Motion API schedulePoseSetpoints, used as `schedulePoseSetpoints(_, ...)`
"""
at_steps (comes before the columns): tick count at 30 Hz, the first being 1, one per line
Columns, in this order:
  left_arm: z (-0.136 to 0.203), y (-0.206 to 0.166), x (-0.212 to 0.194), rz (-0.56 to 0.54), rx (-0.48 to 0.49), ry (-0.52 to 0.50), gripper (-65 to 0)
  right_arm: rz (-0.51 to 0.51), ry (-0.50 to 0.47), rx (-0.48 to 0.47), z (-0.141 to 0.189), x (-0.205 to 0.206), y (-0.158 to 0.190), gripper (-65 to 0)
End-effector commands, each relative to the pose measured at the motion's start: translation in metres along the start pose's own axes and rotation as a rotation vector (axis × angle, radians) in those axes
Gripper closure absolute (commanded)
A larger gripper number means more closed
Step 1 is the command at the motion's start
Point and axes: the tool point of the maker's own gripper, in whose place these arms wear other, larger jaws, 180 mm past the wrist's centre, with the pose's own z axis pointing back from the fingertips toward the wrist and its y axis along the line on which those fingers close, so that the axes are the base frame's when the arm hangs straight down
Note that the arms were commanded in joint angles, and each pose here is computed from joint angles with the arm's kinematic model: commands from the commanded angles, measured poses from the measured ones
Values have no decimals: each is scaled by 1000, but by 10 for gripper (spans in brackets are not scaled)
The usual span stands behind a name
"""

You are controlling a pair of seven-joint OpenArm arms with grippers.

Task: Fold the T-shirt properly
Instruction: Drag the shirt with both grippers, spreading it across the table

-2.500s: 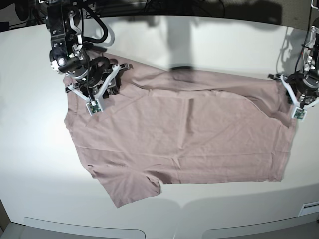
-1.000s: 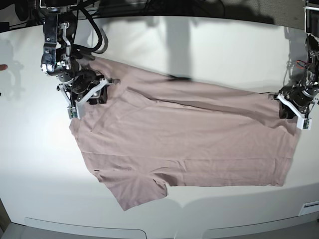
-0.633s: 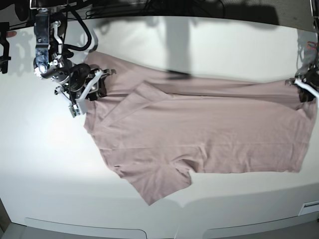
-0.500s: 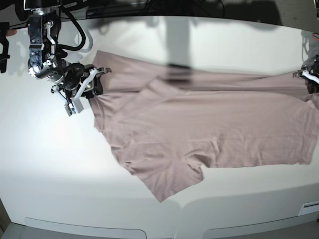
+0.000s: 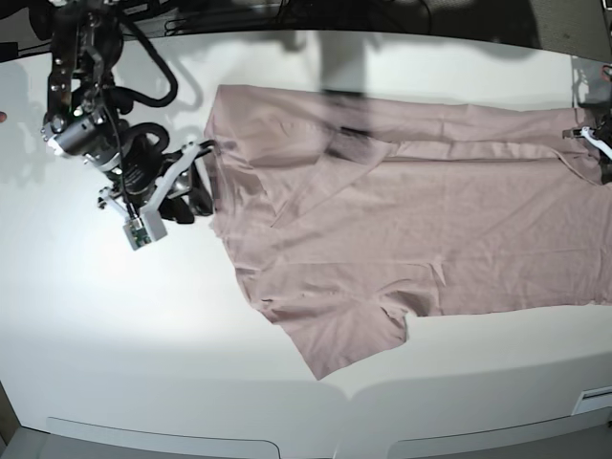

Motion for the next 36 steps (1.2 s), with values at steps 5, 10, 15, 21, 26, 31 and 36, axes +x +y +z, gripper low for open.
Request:
schedulePoseSetpoints(5, 2, 1, -9, -5, -9, 47, -124, -14, 4, 78, -19, -7, 44, -180)
schedulePoseSetpoints(10, 2, 1, -9, -3, -11, 47, -124, 31, 63, 96, -37, -25, 70, -180)
schedulePoseSetpoints(15, 2, 0, -10, 4, -15, 52, -124, 11, 160, 68, -53, -64, 67, -180)
schedulePoseSetpoints(21, 5, 0, -28, -5, -17, 87, -124, -9, 231, 78, -48, -88, 73, -180)
schedulePoseSetpoints(26, 10, -1, -50, -19, -20, 115, -124, -21, 297, 85, -36, -117, 83, -180)
schedulePoseSetpoints(31, 12, -1, -58, -24, -20, 131, -124, -22, 350, 89, -25, -139, 85, -180)
schedulePoseSetpoints(36, 12, 0, -58, -27, -19, 133, -124, 19, 405, 77, -9, -155, 73, -180)
